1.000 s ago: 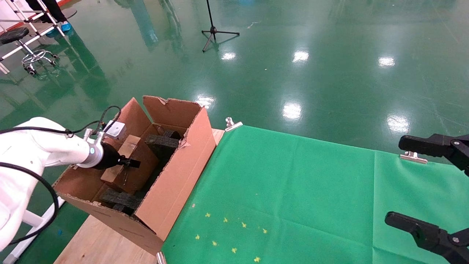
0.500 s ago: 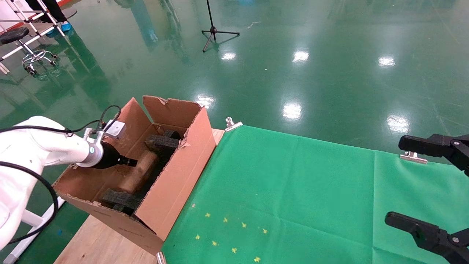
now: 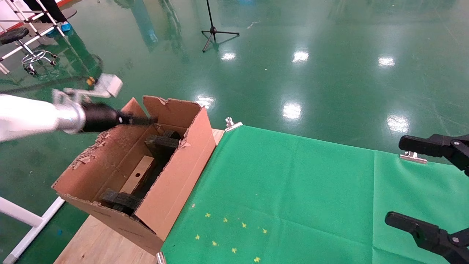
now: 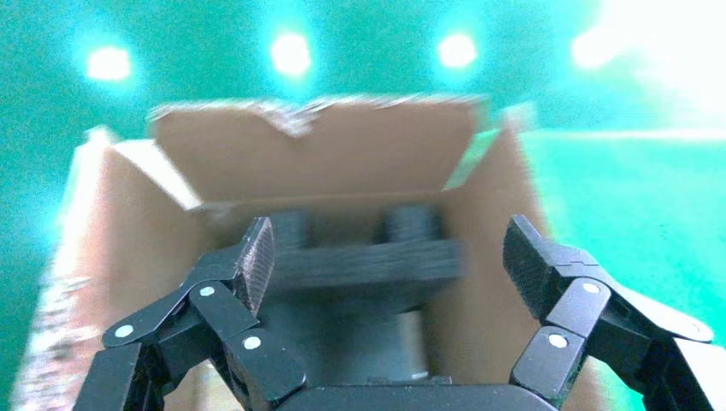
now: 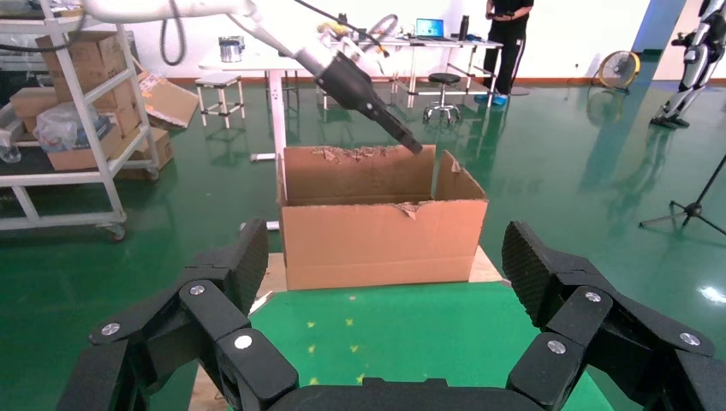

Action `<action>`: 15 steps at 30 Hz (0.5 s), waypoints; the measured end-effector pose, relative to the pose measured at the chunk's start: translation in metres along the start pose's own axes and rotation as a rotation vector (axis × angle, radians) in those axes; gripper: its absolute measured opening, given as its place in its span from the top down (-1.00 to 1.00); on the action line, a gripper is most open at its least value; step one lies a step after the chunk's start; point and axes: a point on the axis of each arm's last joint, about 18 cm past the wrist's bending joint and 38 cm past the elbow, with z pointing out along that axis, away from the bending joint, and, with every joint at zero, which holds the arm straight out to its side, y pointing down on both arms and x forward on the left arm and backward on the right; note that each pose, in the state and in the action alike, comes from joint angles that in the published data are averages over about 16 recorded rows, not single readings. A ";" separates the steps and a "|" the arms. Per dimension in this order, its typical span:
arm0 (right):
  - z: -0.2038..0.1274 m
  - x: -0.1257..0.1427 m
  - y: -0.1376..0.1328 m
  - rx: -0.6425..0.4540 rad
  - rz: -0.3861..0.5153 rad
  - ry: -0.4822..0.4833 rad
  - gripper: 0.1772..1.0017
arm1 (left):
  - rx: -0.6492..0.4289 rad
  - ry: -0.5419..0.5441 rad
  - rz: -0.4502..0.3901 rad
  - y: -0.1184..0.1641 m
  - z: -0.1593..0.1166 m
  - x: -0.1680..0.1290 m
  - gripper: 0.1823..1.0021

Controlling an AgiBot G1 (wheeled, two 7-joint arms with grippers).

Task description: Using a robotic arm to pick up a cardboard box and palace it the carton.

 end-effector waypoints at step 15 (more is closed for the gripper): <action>0.000 0.000 0.000 0.000 0.000 0.001 -1.00 | 0.107 0.113 0.059 -0.010 -0.042 0.017 -0.99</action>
